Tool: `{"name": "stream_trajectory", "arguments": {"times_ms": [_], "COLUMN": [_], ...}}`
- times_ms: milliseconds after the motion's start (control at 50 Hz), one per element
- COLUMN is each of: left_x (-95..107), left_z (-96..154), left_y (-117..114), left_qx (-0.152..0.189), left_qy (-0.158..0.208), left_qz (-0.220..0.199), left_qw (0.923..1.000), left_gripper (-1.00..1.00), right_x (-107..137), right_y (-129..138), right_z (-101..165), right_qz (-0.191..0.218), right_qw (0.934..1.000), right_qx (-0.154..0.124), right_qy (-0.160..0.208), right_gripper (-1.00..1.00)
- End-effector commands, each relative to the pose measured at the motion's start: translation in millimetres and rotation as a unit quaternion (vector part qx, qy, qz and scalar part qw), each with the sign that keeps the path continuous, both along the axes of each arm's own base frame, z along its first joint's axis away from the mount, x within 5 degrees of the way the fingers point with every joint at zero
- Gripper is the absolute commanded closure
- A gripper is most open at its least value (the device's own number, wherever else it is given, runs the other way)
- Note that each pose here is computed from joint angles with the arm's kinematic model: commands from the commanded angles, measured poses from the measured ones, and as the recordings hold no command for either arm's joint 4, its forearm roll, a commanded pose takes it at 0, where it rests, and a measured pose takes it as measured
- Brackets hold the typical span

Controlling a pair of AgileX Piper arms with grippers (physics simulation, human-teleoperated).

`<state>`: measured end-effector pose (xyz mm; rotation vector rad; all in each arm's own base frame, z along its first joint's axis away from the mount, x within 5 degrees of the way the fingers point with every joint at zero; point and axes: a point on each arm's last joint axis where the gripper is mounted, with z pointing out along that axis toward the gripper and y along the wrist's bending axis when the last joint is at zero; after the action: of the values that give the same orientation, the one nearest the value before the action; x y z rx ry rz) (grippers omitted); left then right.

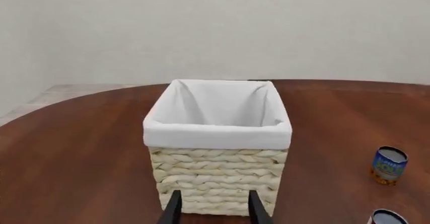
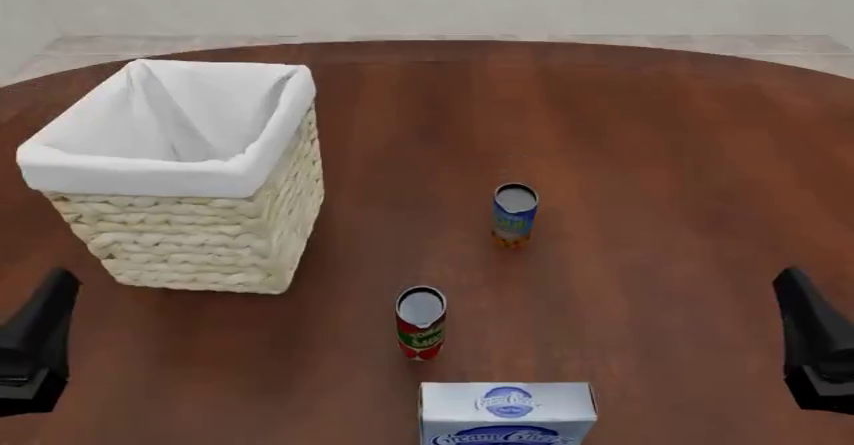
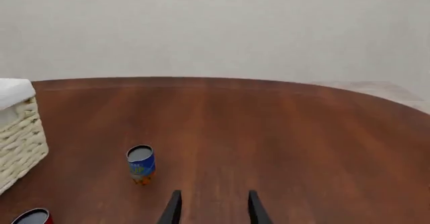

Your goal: Pick up the cream cheese box, and put it in the basket.

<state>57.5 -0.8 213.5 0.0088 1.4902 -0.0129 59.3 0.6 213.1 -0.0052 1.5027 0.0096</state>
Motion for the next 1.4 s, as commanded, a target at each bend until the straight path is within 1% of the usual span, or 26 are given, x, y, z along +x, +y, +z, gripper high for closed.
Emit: {"name": "stream_trajectory", "arguments": {"times_ms": [20,80,120,180,260,400,480,520,540,680,740,780,820,900,940,1000,1020,1080,1160,1180,1220,1260,1280,1300,1340,1400], "left_x": [0,-1,3,0,2,-15,-28,-31,-40,-56,-48,-30,-26,-25,5,17,24,30,47,51,56,55,55,54,55,56], "left_z": [-1,-2,-3,-3,-1,49,78,83,98,125,128,128,133,139,155,161,167,169,159,166,174,179,179,174,162,140], "left_y": [-2,-2,-3,-3,-1,-3,-4,-4,-4,0,-4,-14,-17,-17,-44,-56,-68,-80,-115,-119,-126,-139,-139,-162,-181,-206], "left_qx": [0.007,0.006,-0.025,0.000,-0.026,-0.028,-0.096,-0.092,-0.065,-0.048,-0.055,-0.017,0.009,0.007,0.049,0.086,0.105,0.101,0.140,0.164,0.146,0.152,0.152,0.169,0.205,0.261], "left_qy": [0.005,0.008,0.021,0.013,0.016,-0.015,-0.007,-0.008,-0.015,-0.025,-0.009,0.004,-0.002,-0.011,0.011,0.009,0.009,0.026,0.066,0.046,0.060,0.065,0.065,0.086,0.095,0.104], "left_qz": [-0.014,-0.020,-0.030,-0.027,-0.012,-0.039,-0.085,-0.094,-0.121,-0.168,-0.207,-0.237,-0.240,-0.237,-0.299,-0.310,-0.331,-0.353,-0.397,-0.397,-0.400,-0.425,-0.425,-0.460,-0.481,-0.504], "left_qw": [0.9999,0.9997,0.9990,0.9995,0.9995,0.9987,0.9917,0.9913,0.9904,0.9843,0.9768,0.9713,0.9708,0.9715,0.9530,0.9468,0.9377,0.9298,0.9045,0.9019,0.9030,0.8901,0.8901,0.8676,0.8472,0.8166], "left_gripper": [-1.00,-1.00,-1.00,-1.00,-1.00,-1.00,-1.00,-1.00,-1.00,-1.00,-1.00,-1.00,-1.00,-1.00,-1.00,-1.00,-1.00,-1.00,-1.00,-1.00,-1.00,-1.00,-1.00,-1.00,-1.00,-1.00], "right_x": [-3,-2,-1,-1,0,-1,-1,-1,-1,-1,-1,-3,-3,-3,-2,-2,-2,-2,-2,-2,-2,-2,-2,-2,-3,-3], "right_y": [0,1,1,1,1,2,1,1,1,1,1,1,1,1,2,2,2,2,2,3,3,3,3,3,3,3], "right_z": [0,-1,-1,-1,-2,-2,-2,-2,-2,-2,-2,-1,-1,0,-2,-2,-1,-2,-2,-2,-2,-1,-1,-2,-2,-1], "right_qz": [0.004,0.007,0.008,0.007,0.007,0.011,0.009,0.009,0.008,0.007,0.008,0.004,0.004,0.005,0.011,0.013,0.014,0.014,0.018,0.021,0.021,0.021,0.021,0.021,0.022,0.025], "right_qw": [0.9999,0.9997,0.9997,0.9997,0.9997,0.9995,0.9994,0.9994,0.9994,0.9993,0.9993,0.9985,0.9987,0.9988,0.9987,0.9987,0.9987,0.9987,0.9984,0.9983,0.9984,0.9984,0.9984,0.9984,0.9974,0.9981], "right_qx": [-0.014,-0.022,-0.022,-0.022,-0.022,-0.030,-0.033,-0.032,-0.033,-0.035,-0.035,-0.054,-0.051,-0.050,-0.049,-0.049,-0.049,-0.049,-0.053,-0.055,-0.053,-0.053,-0.053,-0.052,-0.069,-0.056], "right_qy": [-0.002,0.000,0.001,0.003,0.007,0.005,0.004,0.004,0.004,0.006,0.006,0.000,-0.001,-0.001,0.003,0.003,0.003,0.003,0.003,0.002,0.001,0.000,0.000,0.001,-0.001,-0.001], "right_gripper": [-1.00,-1.00,-1.00,-1.00,-1.00,-1.00,-1.00,-1.00,-1.00,-1.00,-1.00,-1.00,-1.00,-1.00,-1.00,-1.00,-1.00,-1.00,-1.00,-1.00,-1.00,-1.00,-1.00,-1.00,-1.00,-1.00]}}
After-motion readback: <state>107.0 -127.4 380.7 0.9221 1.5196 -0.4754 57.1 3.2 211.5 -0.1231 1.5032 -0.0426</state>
